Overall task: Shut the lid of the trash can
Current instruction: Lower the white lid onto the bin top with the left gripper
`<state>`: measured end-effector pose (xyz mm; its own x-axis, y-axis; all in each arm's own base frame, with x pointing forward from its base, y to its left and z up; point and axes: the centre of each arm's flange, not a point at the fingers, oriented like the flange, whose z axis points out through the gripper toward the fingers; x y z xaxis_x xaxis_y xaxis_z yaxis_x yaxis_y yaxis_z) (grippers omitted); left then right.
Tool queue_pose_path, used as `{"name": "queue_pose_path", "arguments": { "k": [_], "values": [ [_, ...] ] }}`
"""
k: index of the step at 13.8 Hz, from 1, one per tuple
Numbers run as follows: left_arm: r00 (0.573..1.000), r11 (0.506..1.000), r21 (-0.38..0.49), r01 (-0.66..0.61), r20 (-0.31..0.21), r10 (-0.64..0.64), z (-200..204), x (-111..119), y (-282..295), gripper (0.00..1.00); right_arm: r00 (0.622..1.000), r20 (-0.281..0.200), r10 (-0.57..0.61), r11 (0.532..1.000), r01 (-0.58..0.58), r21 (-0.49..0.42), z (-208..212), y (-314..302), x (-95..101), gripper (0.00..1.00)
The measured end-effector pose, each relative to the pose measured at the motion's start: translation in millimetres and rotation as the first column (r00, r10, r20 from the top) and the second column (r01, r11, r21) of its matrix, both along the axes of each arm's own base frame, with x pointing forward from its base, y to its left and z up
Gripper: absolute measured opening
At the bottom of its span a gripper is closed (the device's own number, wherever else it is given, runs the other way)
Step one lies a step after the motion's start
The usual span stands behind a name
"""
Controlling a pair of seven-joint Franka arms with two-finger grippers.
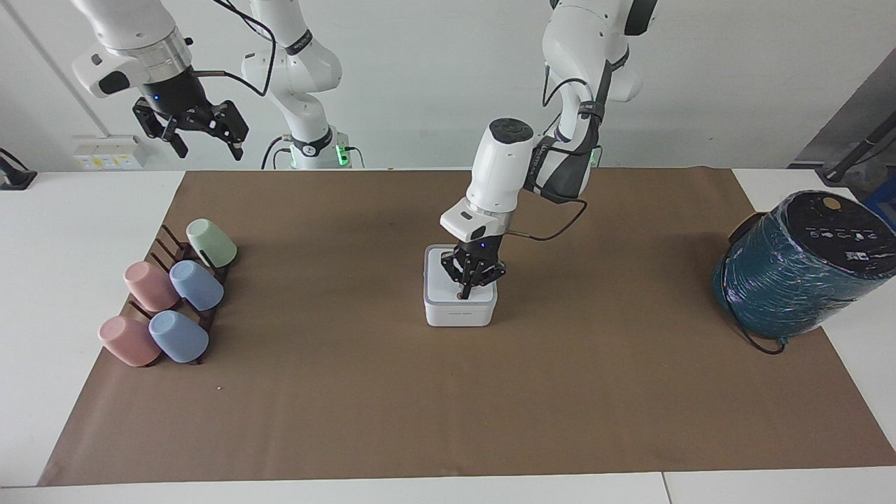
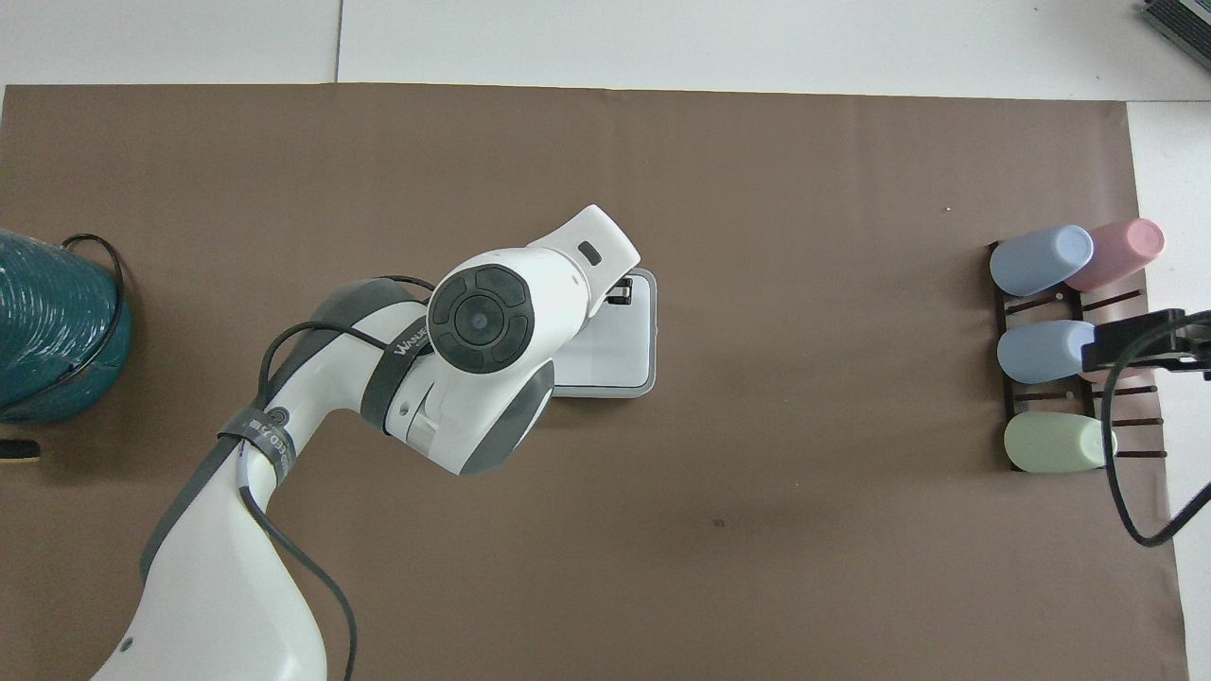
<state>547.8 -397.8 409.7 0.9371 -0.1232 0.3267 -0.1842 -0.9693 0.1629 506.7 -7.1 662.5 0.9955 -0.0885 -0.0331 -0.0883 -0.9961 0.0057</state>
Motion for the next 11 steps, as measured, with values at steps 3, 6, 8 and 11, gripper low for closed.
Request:
{"name": "queue_pose_path", "arguments": {
  "k": [3, 6, 8, 11],
  "values": [
    [1.000, 1.000, 0.001, 0.000, -0.001, 0.000, 0.0, -0.2, -0.1, 0.01, 1.000, 0.000, 0.000, 1.000, 0.000, 0.000, 0.0, 0.0, 0.0, 1.00],
    [1.000, 1.000, 0.002, 0.002, -0.002, -0.002, -0.7, -0.7, -0.5, 0.01, 1.000, 0.000, 0.000, 1.000, 0.000, 0.000, 0.0, 0.0, 0.0, 1.00],
    [1.000, 1.000, 0.003, 0.002, -0.003, -0.002, -0.7, -1.0, -0.6, 0.01, 1.000, 0.000, 0.000, 1.000, 0.000, 0.000, 0.0, 0.0, 0.0, 1.00],
    [1.000, 1.000, 0.018, 0.003, -0.022, -0.003, 1.3, -1.2, -1.2, 0.01, 1.000, 0.000, 0.000, 1.000, 0.000, 0.000, 0.0, 0.0, 0.0, 1.00]
  ]
}}
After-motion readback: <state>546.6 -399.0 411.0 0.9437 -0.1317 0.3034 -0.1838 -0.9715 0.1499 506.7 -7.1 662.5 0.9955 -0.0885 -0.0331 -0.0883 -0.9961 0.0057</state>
